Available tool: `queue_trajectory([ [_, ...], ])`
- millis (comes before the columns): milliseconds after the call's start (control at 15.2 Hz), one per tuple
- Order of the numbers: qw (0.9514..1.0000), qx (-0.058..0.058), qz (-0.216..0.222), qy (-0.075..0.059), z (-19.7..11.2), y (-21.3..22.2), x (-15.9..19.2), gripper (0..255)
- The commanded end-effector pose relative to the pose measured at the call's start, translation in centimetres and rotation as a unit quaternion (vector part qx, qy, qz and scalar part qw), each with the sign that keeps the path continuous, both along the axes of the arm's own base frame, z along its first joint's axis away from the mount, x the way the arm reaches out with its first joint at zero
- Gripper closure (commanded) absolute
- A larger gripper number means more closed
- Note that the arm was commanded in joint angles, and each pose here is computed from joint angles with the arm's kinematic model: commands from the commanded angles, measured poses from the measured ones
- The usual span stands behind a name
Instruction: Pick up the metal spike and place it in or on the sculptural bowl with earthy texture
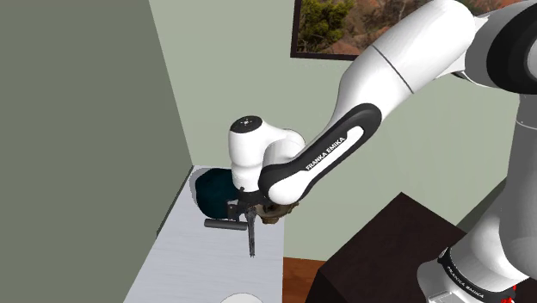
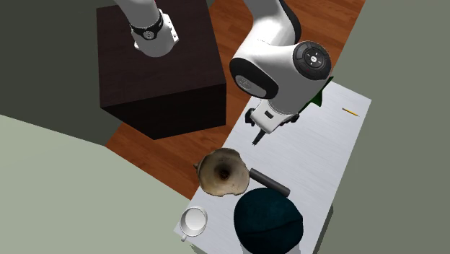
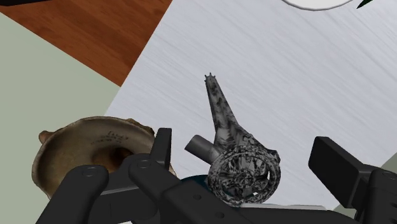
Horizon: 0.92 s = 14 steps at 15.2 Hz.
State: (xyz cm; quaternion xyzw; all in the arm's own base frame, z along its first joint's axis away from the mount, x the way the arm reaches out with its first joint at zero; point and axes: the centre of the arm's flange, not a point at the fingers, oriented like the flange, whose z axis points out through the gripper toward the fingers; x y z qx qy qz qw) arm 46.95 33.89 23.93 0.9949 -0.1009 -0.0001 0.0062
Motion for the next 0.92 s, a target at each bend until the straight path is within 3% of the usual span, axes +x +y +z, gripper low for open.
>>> queue_trajectory([
  [0,1.0000,0.000,0.000,0.000,-0.11,-0.04,0.03,0],
  [330,1.0000,0.000,0.000,0.000,-0.11,-0.04,0.03,0],
  [396,1.0000,0.000,0.000,0.000,-0.11,-0.04,0.03,255],
  [858,1.0000,0.000,0.000,0.000,-0.11,-0.04,0.03,255],
])
